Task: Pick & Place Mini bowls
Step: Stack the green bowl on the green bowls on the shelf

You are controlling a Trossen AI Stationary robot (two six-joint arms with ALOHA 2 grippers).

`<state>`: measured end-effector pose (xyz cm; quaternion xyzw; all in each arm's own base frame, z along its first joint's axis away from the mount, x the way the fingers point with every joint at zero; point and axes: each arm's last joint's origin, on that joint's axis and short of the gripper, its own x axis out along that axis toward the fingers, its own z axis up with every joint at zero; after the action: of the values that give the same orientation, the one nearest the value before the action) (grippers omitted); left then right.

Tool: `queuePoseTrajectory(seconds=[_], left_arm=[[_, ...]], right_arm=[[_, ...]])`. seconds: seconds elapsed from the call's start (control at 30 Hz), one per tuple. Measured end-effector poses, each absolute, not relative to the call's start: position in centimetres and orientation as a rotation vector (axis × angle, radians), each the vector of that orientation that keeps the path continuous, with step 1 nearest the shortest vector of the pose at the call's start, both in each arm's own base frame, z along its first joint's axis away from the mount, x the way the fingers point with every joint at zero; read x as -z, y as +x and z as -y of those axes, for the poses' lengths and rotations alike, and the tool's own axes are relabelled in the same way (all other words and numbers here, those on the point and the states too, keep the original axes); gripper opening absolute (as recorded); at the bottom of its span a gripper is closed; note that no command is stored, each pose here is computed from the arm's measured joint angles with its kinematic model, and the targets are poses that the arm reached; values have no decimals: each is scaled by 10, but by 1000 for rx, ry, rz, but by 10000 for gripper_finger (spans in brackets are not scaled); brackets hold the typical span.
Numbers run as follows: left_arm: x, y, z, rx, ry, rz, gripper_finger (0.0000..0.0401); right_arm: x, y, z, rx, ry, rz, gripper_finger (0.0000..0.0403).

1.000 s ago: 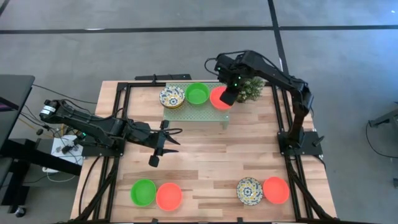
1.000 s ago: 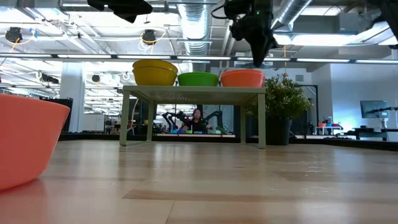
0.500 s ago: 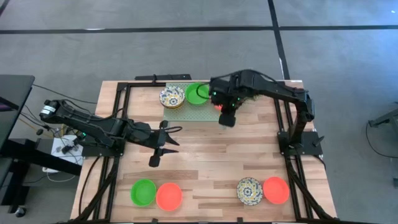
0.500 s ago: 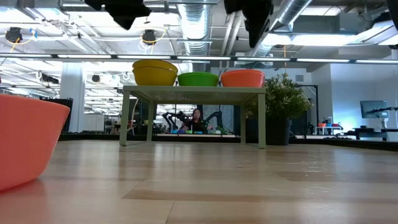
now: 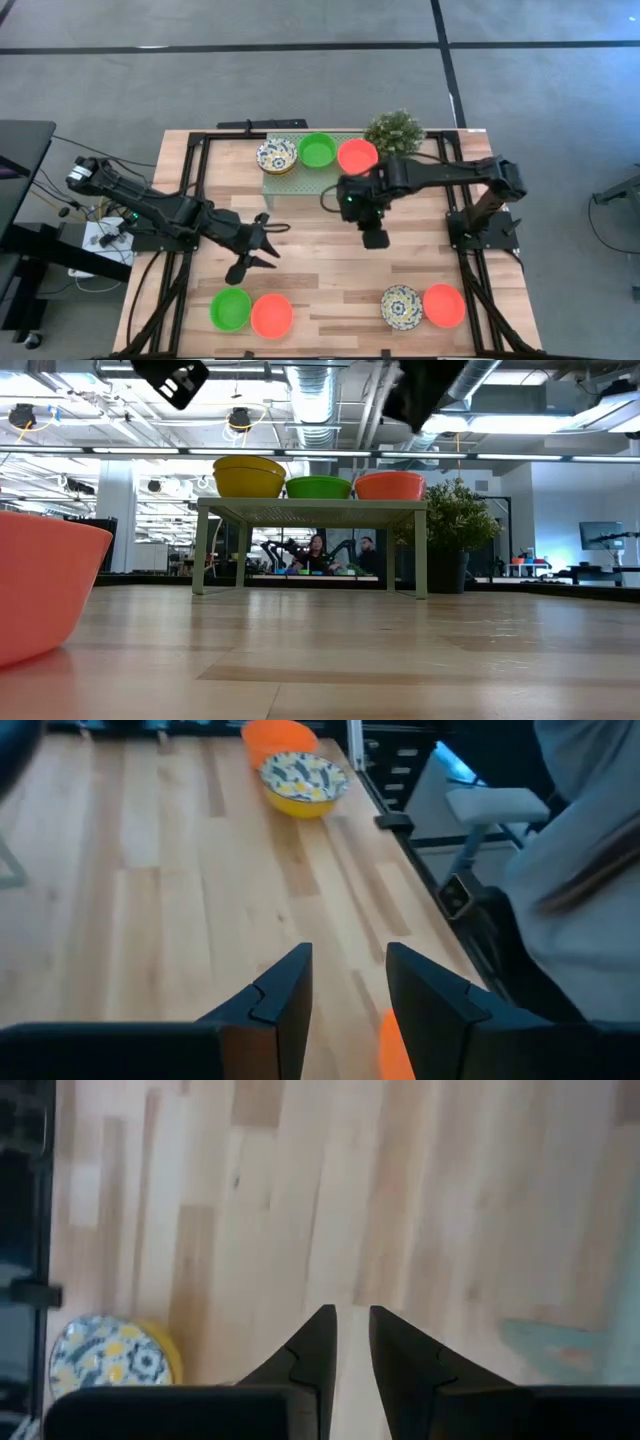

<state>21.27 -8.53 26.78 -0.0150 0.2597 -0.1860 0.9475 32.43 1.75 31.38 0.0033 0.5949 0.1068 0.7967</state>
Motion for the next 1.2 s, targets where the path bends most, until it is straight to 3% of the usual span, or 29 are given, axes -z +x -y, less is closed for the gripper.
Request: queuePoseTrajectory(seconds=[0.17, 0.37, 0.5, 0.73, 1.2], left_arm=[[-256, 203, 89, 376, -113, -700, 131], [-236, 180, 90, 271, -282, -1044, 131], [-220, 170, 96, 282, -292, -1105, 131], [-186, 150, 102, 303, -245, -1225, 131], [-151, 143, 108, 294, -387, -1171, 131]], right_arm=[[-288, 300, -19, -195, 46, -1192, 59], [-260, 279, -27, -225, 22, -919, 59], [-243, 274, -34, -250, 18, -790, 59], [-232, 270, -43, -284, -2, -789, 59], [-232, 270, -43, -287, -4, -788, 59]])
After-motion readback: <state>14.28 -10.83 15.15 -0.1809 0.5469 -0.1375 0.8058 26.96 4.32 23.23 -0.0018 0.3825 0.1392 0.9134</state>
